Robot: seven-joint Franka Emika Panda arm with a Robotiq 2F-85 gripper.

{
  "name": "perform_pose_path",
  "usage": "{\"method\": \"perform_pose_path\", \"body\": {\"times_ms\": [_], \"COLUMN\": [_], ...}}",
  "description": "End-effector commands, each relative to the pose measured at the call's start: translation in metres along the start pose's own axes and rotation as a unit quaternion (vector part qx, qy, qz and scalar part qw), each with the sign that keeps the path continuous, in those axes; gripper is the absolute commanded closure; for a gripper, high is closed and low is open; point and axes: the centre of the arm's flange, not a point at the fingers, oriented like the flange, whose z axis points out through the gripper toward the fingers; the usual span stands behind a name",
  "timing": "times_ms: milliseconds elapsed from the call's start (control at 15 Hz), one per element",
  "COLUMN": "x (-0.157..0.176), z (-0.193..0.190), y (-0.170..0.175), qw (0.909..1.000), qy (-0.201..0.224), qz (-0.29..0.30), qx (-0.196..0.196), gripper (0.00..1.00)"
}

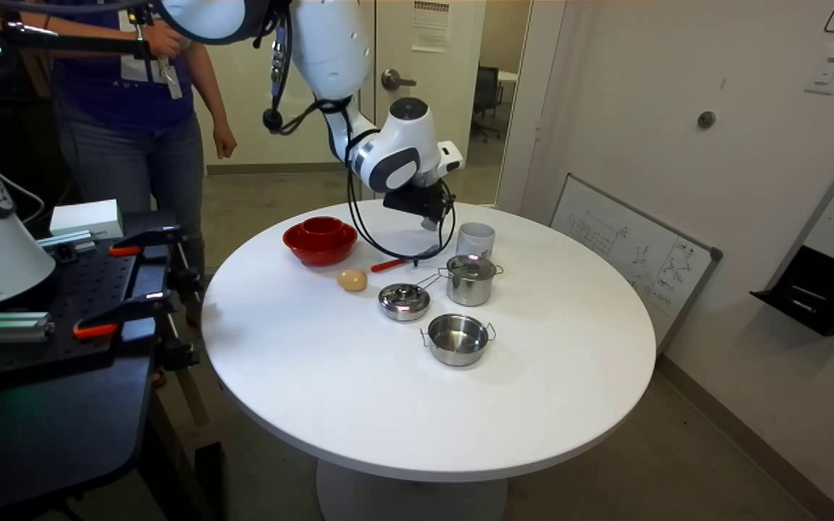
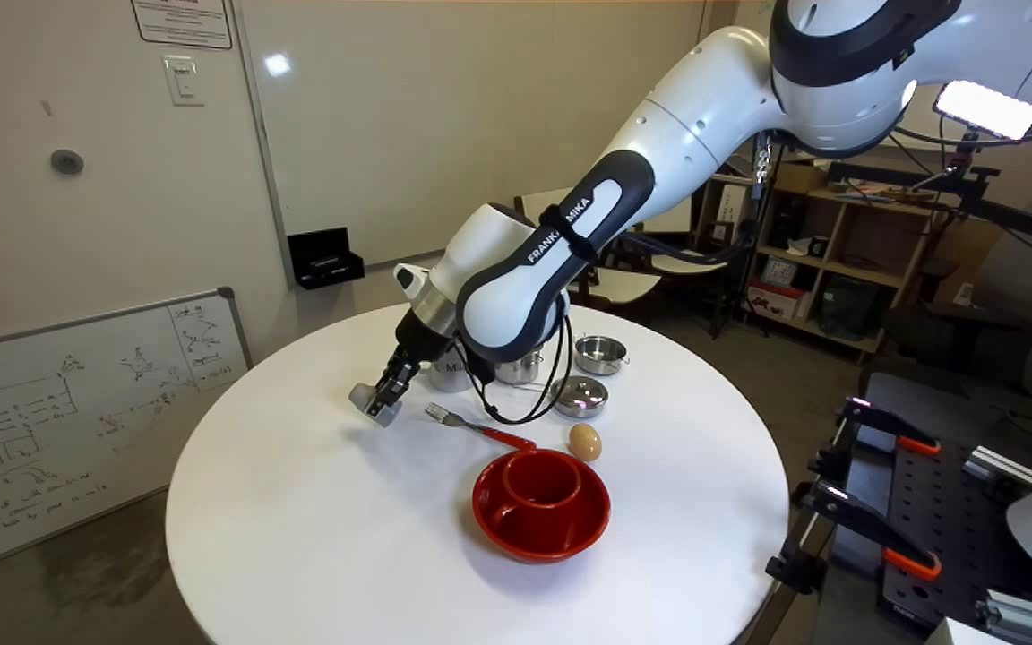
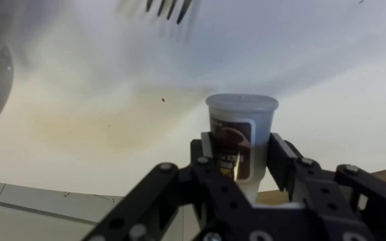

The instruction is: Remove the gray object from the right silver pot and put it at the left side of the white cup

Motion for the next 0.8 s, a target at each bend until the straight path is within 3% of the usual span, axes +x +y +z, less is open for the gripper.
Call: {"method": "perform_pose_path", "body": {"times_ms": [0, 733], "x": [0.006, -0.005], "z": [0.002, 0.011], "y": [-0.001, 0.000], "qw": [0.9997, 0.9980], "qy": [-0.012, -0.049], "qz": [-0.007, 0.005], "qx": [-0.022, -0.040], "gripper": [0.83, 0.83]}}
